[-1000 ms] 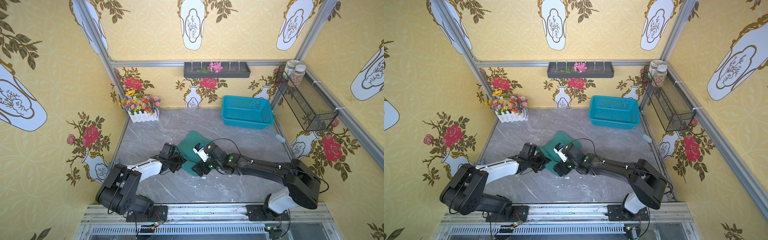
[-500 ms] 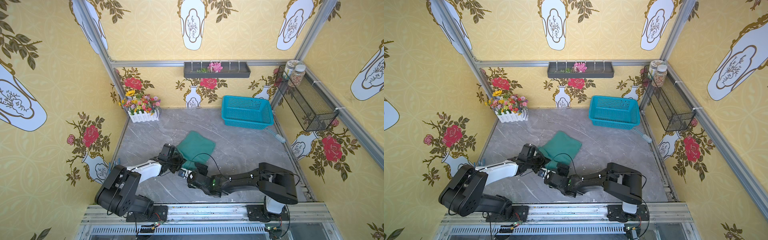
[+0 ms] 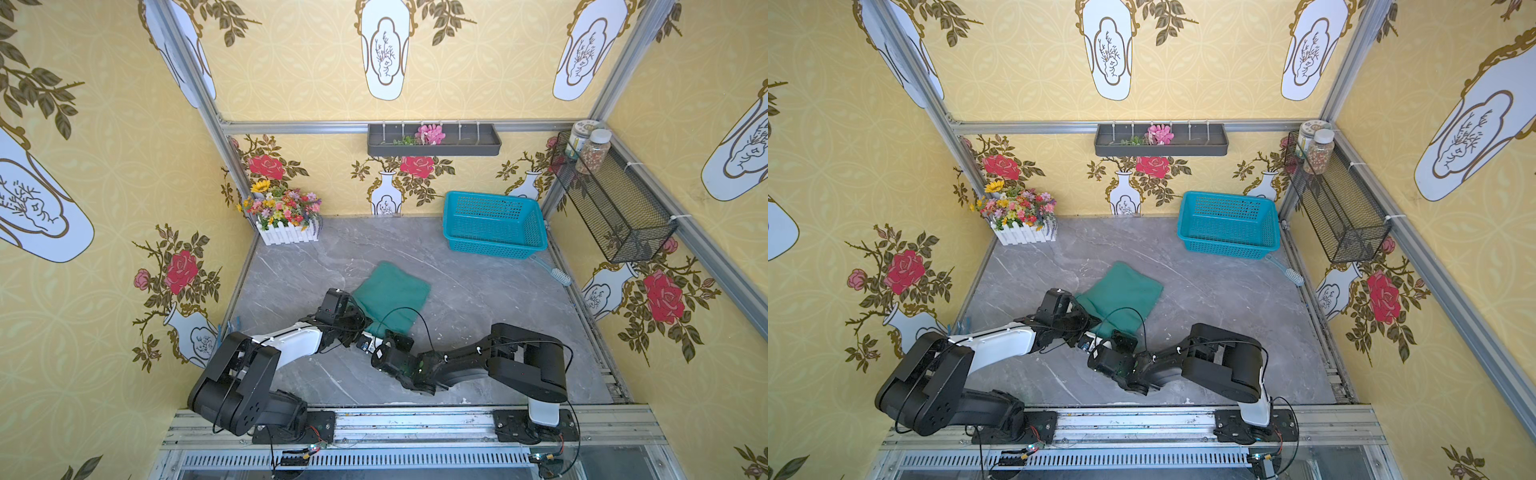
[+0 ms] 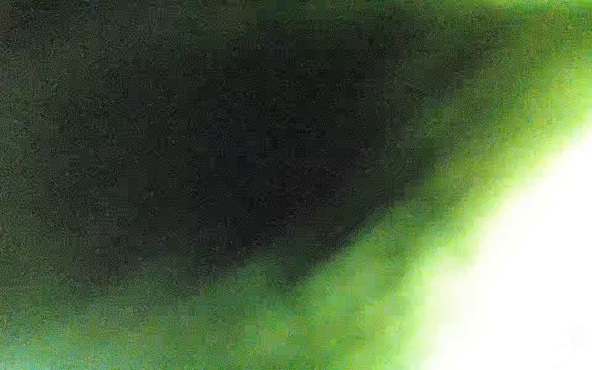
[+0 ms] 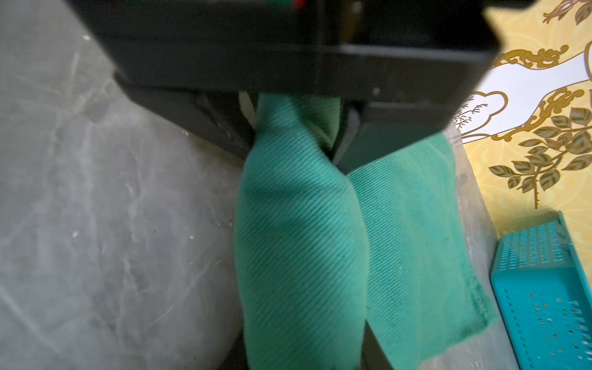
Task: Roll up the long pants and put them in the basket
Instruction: Roll the long pant at the center of the board.
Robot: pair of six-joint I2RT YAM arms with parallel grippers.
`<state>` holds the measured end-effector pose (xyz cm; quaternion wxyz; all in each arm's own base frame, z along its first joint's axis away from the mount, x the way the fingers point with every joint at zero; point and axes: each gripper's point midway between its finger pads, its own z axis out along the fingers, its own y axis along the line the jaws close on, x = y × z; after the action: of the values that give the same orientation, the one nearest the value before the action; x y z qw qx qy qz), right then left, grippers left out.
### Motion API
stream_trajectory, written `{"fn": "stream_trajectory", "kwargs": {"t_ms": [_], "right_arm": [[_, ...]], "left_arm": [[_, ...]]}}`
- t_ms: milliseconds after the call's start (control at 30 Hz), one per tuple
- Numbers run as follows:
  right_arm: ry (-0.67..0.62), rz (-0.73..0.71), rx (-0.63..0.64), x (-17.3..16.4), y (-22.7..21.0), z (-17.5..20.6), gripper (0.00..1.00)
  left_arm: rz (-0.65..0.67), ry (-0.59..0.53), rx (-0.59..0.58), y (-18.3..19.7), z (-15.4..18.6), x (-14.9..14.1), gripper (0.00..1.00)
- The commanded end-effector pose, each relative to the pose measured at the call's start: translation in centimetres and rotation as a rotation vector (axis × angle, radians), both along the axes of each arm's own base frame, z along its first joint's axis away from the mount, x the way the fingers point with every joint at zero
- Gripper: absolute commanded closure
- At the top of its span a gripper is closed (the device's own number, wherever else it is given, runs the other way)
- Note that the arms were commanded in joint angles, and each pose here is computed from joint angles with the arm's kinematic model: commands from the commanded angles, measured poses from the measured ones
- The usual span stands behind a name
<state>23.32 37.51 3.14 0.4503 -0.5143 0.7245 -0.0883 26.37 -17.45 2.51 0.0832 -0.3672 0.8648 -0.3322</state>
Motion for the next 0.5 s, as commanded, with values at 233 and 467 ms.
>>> {"fn": "stream_trajectory", "kwargs": {"t_ms": [233,467], "right_arm": [[0.639,-0.002,0.202,-3.4,-2.1,-3.0,0.83],[0.95,0.014,0.378,-4.4,-2.0,-2.7,0.85]], "left_arm": [[0.054,-0.068,0.03,1.4,3.4,0.1,0.29],[0.056,-0.068,0.002,1.4,3.4,-0.9,0.25]]}}
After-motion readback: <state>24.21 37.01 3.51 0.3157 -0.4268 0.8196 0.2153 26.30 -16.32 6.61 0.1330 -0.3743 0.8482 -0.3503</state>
